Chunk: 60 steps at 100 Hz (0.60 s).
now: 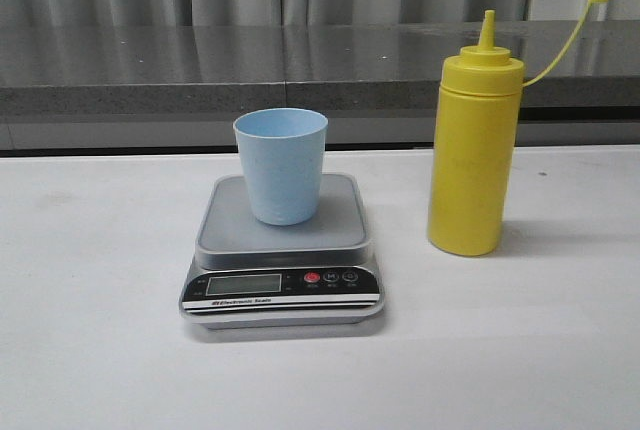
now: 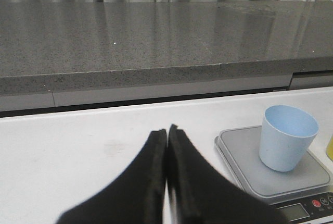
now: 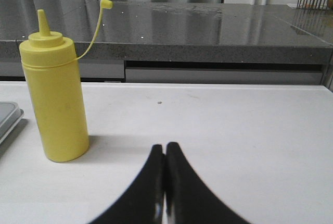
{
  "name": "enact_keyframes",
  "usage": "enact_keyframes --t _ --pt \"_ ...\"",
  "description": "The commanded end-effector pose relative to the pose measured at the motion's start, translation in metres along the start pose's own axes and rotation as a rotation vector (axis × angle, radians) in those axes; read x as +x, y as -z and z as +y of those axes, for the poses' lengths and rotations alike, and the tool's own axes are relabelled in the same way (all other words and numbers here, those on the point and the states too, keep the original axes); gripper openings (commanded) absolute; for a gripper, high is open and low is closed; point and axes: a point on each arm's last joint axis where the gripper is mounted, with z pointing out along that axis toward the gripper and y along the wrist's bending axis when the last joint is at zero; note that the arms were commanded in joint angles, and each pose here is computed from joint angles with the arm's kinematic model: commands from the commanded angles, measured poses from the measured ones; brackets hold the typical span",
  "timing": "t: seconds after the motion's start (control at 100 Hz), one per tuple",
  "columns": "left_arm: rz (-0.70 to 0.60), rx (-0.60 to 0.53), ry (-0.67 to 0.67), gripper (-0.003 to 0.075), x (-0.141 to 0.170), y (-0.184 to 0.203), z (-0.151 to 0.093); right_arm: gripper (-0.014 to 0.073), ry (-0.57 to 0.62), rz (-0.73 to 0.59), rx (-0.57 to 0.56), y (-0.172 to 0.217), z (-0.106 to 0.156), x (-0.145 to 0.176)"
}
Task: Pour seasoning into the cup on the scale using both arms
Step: 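Move the right gripper toward the yellow squeeze bottle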
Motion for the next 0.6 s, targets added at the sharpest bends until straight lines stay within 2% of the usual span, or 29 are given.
enact_keyframes --t 0.0,0.59 --pt "-0.107 -0.003 0.018 -0.0020 -0.0159 0.0019 -0.0001 -0.0069 0.010 -0.117 0.001 0.0033 0.0004 -0.0151" --pt "-0.105 -0.003 0.018 -0.0020 -0.0157 0.0018 -0.0001 -0.0069 0.010 -0.138 -0.001 0.0035 0.0005 -0.0170"
